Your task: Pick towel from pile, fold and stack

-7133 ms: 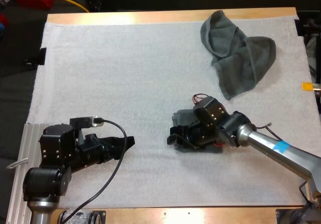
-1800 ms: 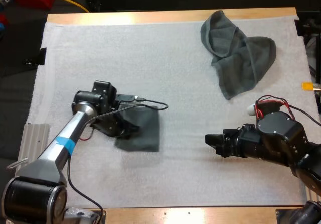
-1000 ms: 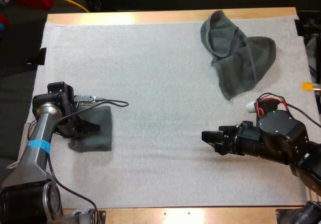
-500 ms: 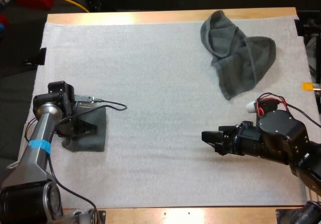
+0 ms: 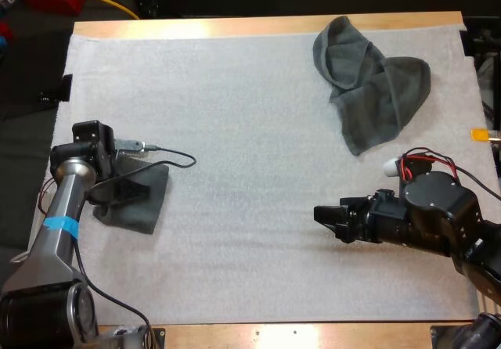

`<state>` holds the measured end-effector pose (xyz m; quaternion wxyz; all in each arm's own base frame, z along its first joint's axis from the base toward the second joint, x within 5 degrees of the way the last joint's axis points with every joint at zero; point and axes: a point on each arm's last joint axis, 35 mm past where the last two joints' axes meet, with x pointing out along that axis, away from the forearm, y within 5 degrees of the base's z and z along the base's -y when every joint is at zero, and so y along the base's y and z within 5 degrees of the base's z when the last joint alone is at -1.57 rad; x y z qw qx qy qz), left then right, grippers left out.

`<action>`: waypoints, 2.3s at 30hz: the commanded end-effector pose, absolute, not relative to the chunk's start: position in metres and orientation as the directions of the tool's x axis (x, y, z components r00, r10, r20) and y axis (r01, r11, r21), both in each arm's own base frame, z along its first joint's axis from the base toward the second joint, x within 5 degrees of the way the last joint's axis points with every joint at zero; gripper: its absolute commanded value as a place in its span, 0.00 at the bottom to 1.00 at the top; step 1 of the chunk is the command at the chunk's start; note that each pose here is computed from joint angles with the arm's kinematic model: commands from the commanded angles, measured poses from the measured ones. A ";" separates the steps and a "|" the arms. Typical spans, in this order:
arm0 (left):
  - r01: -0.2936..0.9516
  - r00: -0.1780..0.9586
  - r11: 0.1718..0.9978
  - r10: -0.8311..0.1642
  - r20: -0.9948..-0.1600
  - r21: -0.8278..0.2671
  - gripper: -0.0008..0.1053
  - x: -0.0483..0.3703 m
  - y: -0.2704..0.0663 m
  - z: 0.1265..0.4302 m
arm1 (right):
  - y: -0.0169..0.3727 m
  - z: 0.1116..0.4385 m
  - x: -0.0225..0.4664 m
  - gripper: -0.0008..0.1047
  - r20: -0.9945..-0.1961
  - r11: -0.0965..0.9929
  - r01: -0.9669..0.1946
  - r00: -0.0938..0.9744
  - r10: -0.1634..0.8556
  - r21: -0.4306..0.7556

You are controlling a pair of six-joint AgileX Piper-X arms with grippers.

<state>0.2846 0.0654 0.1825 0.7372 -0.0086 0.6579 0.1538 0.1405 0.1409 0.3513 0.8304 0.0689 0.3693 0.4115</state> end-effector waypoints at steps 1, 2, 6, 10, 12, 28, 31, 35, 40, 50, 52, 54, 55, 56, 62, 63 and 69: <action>-0.272 0.113 0.943 0.228 -0.967 0.191 0.06 0.287 0.071 0.189 | 0.141 0.354 0.140 0.58 -0.542 0.639 -0.648 0.388 0.745 0.415; -0.293 0.115 0.937 0.230 -0.966 0.188 0.05 0.287 0.076 0.191 | 0.141 0.354 0.140 0.58 -0.542 0.639 -0.648 0.388 0.745 0.415; -0.354 0.110 0.922 0.208 -0.972 0.157 0.05 0.283 0.094 0.192 | 0.141 0.354 0.140 0.58 -0.542 0.639 -0.648 0.388 0.745 0.415; -0.397 0.135 0.916 0.112 -0.985 0.050 0.05 0.278 0.105 0.192 | 0.141 0.354 0.140 0.58 -0.542 0.639 -0.648 0.388 0.745 0.415; -0.398 0.140 0.917 0.099 -0.985 0.036 0.05 0.278 0.105 0.192 | 0.141 0.354 0.140 0.58 -0.542 0.639 -0.648 0.388 0.745 0.415; -0.450 0.176 0.877 0.273 -0.946 0.169 0.66 0.293 0.116 0.232 | 0.141 0.354 0.140 0.58 -0.542 0.639 -0.648 0.388 0.745 0.415; -0.435 0.232 0.894 0.227 -0.946 0.108 0.66 0.297 0.112 0.247 | 0.141 0.354 0.140 0.58 -0.542 0.639 -0.648 0.388 0.745 0.415; -0.384 0.275 0.922 0.167 -0.947 0.051 0.66 0.299 0.097 0.255 | 0.141 0.354 0.140 0.58 -0.542 0.639 -0.648 0.388 0.745 0.415; -0.298 0.284 0.952 0.156 -0.946 0.068 0.66 0.305 0.069 0.256 | 0.141 0.354 0.140 0.58 -0.542 0.639 -0.648 0.388 0.745 0.415; -0.312 0.151 0.934 0.227 -0.962 0.172 0.66 0.310 0.066 0.229 | 0.141 0.354 0.140 0.58 -0.542 0.639 -0.648 0.388 0.745 0.415; -0.314 0.108 0.931 0.232 -0.967 0.188 0.66 0.308 0.069 0.218 | 0.141 0.354 0.140 0.58 -0.542 0.639 -0.648 0.388 0.745 0.415; -0.308 0.066 0.931 0.228 -0.971 0.197 0.66 0.305 0.069 0.208 | 0.141 0.354 0.140 0.58 -0.542 0.639 -0.648 0.388 0.745 0.415; -0.302 0.038 0.932 0.223 -0.974 0.202 0.66 0.301 0.069 0.201 | 0.141 0.354 0.140 0.58 -0.542 0.639 -0.648 0.388 0.745 0.415; -0.298 0.016 0.933 0.218 -0.976 0.204 0.66 0.298 0.069 0.195 | 0.141 0.354 0.140 0.58 -0.542 0.639 -0.648 0.388 0.745 0.415; -0.291 -0.033 0.935 0.203 -0.979 0.204 0.66 0.286 0.066 0.175 | 0.141 0.354 0.140 0.58 -0.542 0.639 -0.648 0.388 0.745 0.415; -0.290 -0.038 0.935 0.201 -0.979 0.203 0.66 0.285 0.066 0.173 | 0.141 0.354 0.140 0.58 -0.542 0.639 -0.648 0.388 0.745 0.415; -0.261 -0.084 0.943 0.191 -0.978 0.207 0.66 0.283 0.065 0.161 | 0.141 0.354 0.140 0.58 -0.542 0.639 -0.648 0.388 0.745 0.415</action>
